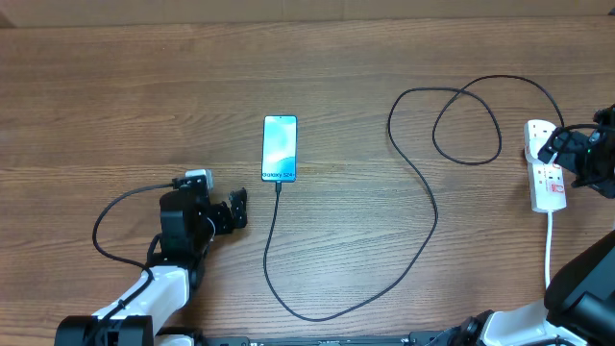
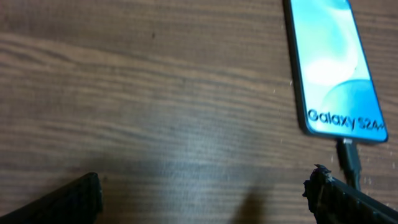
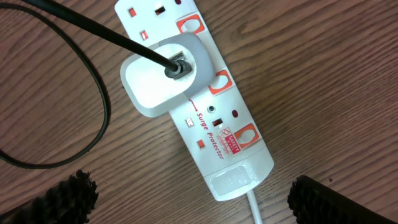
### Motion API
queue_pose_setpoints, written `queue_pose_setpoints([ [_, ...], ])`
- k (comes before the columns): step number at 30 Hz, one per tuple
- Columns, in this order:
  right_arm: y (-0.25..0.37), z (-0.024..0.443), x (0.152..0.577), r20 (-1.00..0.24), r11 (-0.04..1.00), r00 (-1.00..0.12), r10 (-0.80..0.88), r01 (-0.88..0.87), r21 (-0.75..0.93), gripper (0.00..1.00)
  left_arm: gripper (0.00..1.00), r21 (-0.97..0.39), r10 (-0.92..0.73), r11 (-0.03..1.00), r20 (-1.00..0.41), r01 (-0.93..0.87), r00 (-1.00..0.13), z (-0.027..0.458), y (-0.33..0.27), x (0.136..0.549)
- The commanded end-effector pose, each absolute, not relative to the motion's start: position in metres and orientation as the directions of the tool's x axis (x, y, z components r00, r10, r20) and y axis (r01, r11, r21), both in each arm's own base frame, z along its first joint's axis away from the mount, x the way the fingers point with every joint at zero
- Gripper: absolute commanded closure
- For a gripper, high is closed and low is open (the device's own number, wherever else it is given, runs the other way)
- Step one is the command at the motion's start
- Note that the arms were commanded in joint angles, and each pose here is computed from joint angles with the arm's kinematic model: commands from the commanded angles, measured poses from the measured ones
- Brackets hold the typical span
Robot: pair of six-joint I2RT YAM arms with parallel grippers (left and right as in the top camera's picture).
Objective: Plug charger to phone and switch on socket
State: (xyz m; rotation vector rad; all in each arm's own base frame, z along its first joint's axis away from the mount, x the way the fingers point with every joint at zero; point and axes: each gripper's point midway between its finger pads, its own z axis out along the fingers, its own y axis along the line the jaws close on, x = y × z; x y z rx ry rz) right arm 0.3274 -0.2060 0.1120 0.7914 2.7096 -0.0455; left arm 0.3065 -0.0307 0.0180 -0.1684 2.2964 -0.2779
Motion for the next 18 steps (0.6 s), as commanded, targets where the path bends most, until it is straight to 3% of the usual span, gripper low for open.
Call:
queue_pose_setpoints([
  [1,-0.21,0.119,0.328,-0.332,0.841,-0.784,0.525,0.538,0.058,0.0,0.0,-0.265,-0.218,0.964,-0.711,-0.032,-0.669,0.017,-0.032,0.298],
  [18,-0.21,0.119,0.328,-0.332,0.841,-0.784,0.525,0.538,0.058,0.0,0.0,-0.277,-0.255,0.959,-0.761,-0.056,-0.596,0.01,-0.025,0.267],
])
